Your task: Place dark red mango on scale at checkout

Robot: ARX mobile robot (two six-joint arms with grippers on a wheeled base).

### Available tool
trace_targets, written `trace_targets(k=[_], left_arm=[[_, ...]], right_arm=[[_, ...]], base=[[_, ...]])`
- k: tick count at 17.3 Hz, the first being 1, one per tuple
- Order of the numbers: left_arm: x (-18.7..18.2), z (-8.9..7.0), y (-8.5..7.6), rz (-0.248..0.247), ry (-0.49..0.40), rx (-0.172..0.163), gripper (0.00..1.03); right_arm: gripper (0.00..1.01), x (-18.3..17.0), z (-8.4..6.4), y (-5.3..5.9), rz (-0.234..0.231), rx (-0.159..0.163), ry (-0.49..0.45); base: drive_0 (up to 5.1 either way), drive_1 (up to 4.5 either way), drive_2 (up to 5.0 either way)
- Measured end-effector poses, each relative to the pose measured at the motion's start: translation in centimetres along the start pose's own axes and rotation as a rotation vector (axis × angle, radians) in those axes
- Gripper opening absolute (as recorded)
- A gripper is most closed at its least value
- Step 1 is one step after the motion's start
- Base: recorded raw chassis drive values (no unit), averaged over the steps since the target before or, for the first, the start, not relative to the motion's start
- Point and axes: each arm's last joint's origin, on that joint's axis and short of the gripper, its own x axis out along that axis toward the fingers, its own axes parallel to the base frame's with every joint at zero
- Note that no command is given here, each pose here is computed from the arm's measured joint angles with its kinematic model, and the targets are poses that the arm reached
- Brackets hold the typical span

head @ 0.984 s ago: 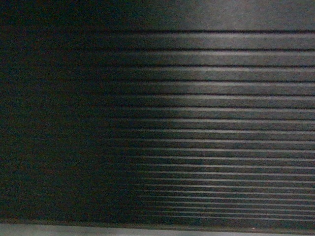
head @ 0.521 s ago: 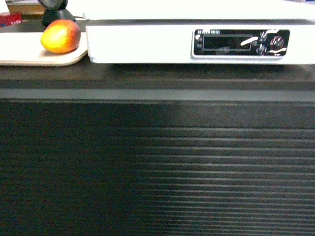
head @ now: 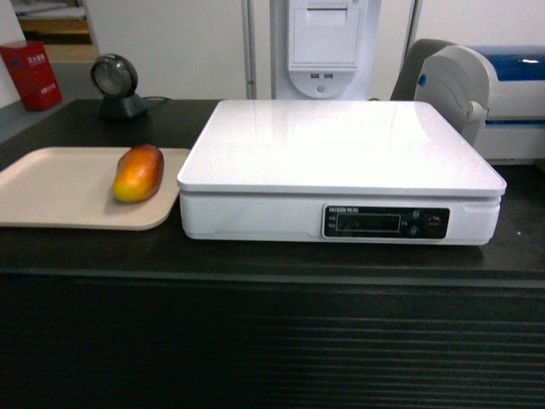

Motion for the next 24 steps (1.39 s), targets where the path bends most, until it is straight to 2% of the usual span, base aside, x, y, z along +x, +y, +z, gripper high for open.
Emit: trace_targets(k=[24], left_arm=[[0.0,-0.03,0.0,-0.001,0.004,0.0,0.98]], right_arm=[[0.98,0.0,-0.04,0.0,0.0,0.0,0.005]], base=[[0.0,0.0,0.0]])
